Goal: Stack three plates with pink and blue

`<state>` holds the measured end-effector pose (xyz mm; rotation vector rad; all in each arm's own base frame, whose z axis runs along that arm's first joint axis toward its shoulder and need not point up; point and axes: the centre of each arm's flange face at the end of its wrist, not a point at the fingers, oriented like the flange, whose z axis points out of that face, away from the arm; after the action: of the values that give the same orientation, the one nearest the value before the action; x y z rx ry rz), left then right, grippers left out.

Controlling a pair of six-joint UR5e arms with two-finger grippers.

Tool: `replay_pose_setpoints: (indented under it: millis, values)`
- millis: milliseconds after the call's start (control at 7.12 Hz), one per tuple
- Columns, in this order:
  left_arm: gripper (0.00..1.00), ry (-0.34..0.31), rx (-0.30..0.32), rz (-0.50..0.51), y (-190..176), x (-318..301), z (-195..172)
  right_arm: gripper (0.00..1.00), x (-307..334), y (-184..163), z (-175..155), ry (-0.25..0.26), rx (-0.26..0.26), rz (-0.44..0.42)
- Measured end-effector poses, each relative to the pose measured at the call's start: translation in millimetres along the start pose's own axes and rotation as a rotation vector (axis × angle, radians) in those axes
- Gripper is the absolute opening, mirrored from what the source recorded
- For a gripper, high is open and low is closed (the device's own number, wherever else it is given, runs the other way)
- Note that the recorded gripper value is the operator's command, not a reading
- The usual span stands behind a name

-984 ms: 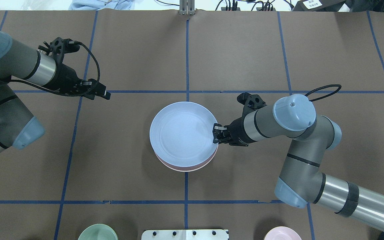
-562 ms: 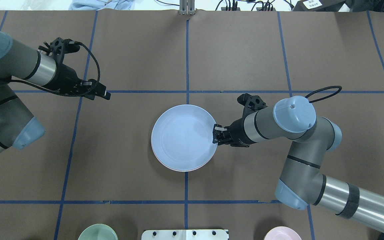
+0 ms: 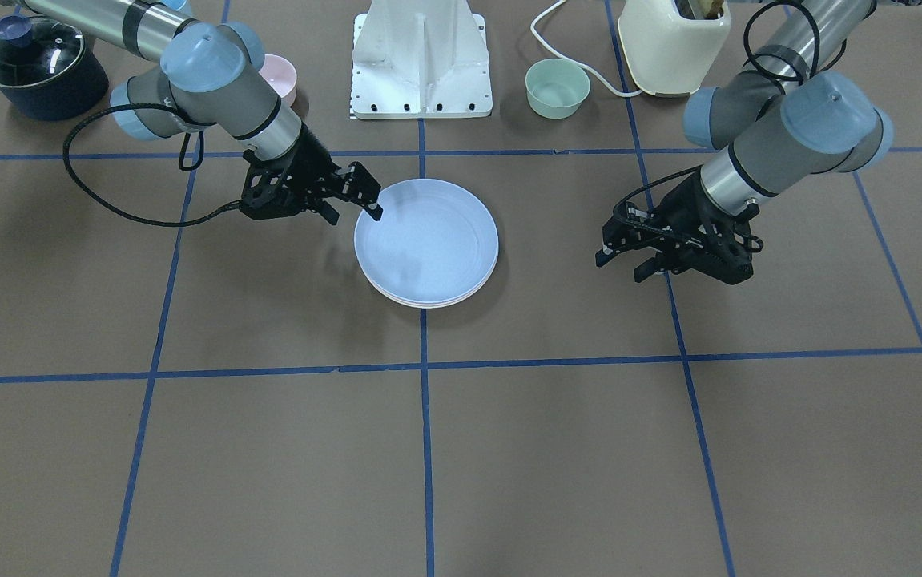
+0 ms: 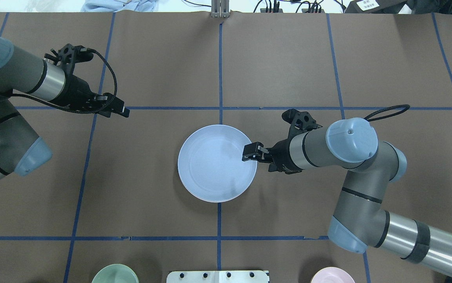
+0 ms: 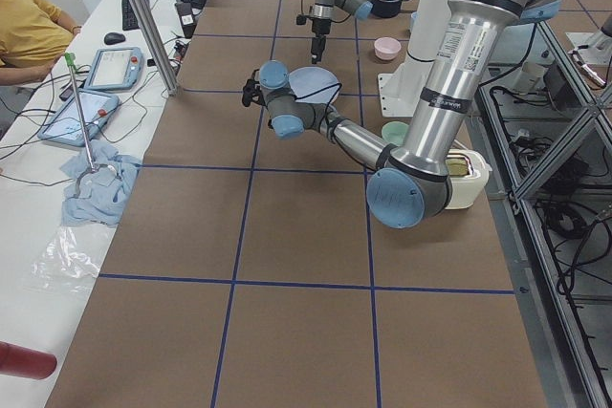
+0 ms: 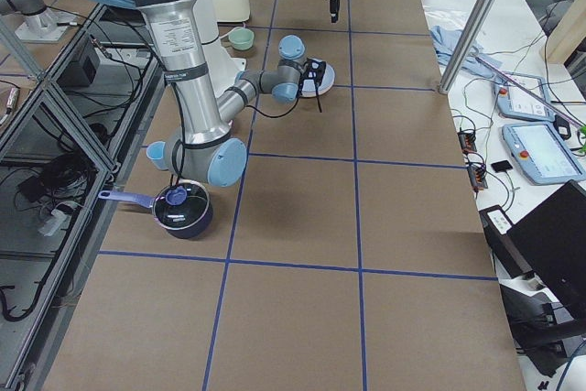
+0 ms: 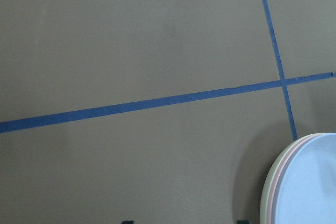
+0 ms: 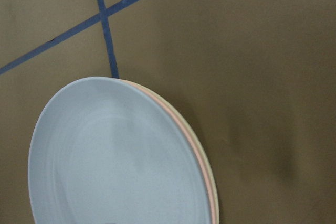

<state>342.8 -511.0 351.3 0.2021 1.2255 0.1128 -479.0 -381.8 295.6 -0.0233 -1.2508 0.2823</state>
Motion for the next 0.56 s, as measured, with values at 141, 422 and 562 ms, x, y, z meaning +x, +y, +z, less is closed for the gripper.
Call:
replay_pose_setpoints:
  millis: [141,422,562]
  values:
    - [0.71,-0.009,0.005,0.021,0.4,-9.4,-4.6,1.0,9.1,-15.2,-15.0,0.003,-0.005,0.013]
    - [0.71,-0.041,0.024,0.088,-2.2,-42.0,-25.5,1.0,43.9,-49.0,-43.8,0.034,-0.014,0.002]
    - [0.71,-0.057,0.026,0.123,-1.9,-64.2,-39.1,1.0,76.4,-63.3,-58.7,0.069,-0.005,-0.045]
